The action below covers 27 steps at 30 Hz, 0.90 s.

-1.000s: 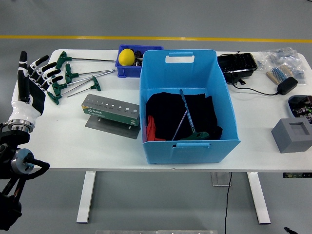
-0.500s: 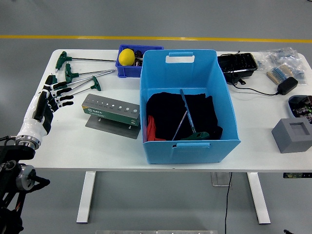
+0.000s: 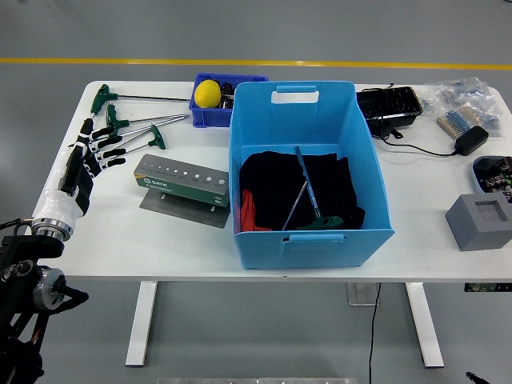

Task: Lift tool from toolbox,place it in box,lift tool from toolbox,place it in box

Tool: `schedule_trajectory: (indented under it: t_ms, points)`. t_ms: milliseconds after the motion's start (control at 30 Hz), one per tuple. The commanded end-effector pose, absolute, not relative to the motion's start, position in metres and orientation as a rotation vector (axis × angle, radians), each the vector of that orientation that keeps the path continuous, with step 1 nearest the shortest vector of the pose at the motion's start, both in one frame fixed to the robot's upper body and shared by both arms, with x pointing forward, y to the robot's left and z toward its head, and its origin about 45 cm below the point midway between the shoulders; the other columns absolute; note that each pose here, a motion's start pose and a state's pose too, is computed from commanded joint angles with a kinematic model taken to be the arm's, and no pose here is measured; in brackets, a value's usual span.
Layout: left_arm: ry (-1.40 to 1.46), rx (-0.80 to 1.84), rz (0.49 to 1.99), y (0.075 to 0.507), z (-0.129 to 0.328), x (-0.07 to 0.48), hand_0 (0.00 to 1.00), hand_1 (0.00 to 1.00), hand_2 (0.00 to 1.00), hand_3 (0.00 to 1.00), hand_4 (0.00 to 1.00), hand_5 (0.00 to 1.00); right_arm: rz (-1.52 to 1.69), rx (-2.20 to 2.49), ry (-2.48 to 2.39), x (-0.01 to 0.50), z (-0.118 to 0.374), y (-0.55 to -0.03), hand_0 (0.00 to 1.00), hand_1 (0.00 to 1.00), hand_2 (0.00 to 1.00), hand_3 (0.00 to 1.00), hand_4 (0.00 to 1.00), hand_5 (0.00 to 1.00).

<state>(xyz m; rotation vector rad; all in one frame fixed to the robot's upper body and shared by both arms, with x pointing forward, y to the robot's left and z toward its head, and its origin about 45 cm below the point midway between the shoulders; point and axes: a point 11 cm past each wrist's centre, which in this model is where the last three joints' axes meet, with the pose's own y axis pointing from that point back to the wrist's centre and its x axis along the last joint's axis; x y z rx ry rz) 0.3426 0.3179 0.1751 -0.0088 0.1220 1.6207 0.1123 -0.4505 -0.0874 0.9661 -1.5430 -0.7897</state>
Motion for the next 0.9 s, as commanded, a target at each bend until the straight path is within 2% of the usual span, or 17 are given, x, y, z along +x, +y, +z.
schedule_trajectory:
  t_ms: [67, 100, 267, 300, 467, 500, 667, 700, 900]
  points:
    - [0.117, -0.019, 1.633, 0.3188, 0.1753, 0.3427, 0.611, 0.686, 0.740, 0.717, 0.874, 0.884, -0.788, 0.967, -1.544, 0.1133, -0.0870, -0.4509, 0.619, 0.600, 0.670, 0.562, 0.818, 0.682]
    - [0.115, -0.023, 1.637, 0.3191, 0.1752, 0.3428, 0.760, 0.823, 0.861, 0.789, 0.877, 0.888, -0.787, 0.968, -1.546, 0.1138, -0.0869, -0.4510, 0.619, 0.600, 0.669, 0.562, 0.818, 0.684]
    - [0.105, -0.035, 1.646, 0.3204, 0.1755, 0.3428, 0.760, 0.823, 0.861, 0.789, 0.877, 0.888, -0.786, 0.970, -1.552, 0.1157, -0.0864, -0.4509, 0.619, 0.600, 0.669, 0.562, 0.818, 0.684]
    - [0.102, -0.039, 1.648, 0.3205, 0.1759, 0.3432, 0.856, 0.942, 0.957, 0.831, 0.887, 0.901, -0.785, 0.970, -1.554, 0.1165, -0.0862, -0.4510, 0.619, 0.600, 0.670, 0.562, 0.817, 0.682]
    - [0.101, -0.057, 1.647, 0.3194, 0.1767, 0.3439, 0.856, 0.942, 0.957, 0.831, 0.887, 0.901, -0.783, 0.972, -1.557, 0.1182, -0.0855, -0.4516, 0.619, 0.600, 0.670, 0.562, 0.817, 0.682]
    - [0.101, -0.058, 1.647, 0.3193, 0.1767, 0.3440, 0.882, 0.970, 0.998, 0.890, 0.888, 0.906, -0.783, 0.972, -1.558, 0.1183, -0.0854, -0.4517, 0.618, 0.600, 0.671, 0.562, 0.817, 0.682]
    - [0.098, -0.072, 1.652, 0.3195, 0.1775, 0.3442, 0.882, 0.970, 0.998, 0.890, 0.888, 0.906, -0.782, 0.973, -1.559, 0.1189, -0.0850, -0.4522, 0.618, 0.600, 0.671, 0.562, 0.817, 0.682]
    - [0.095, -0.076, 1.653, 0.3197, 0.1779, 0.3443, 0.958, 0.998, 0.998, 0.953, 0.902, 0.920, -0.782, 0.973, -1.560, 0.1190, -0.0850, -0.4523, 0.618, 0.598, 0.669, 0.561, 0.817, 0.682]
    - [0.093, -0.090, 1.648, 0.3190, 0.1794, 0.3454, 0.973, 0.998, 0.998, 0.966, 0.904, 0.927, -0.781, 0.974, -1.563, 0.1203, -0.0846, -0.4524, 0.619, 0.599, 0.670, 0.561, 0.817, 0.682]
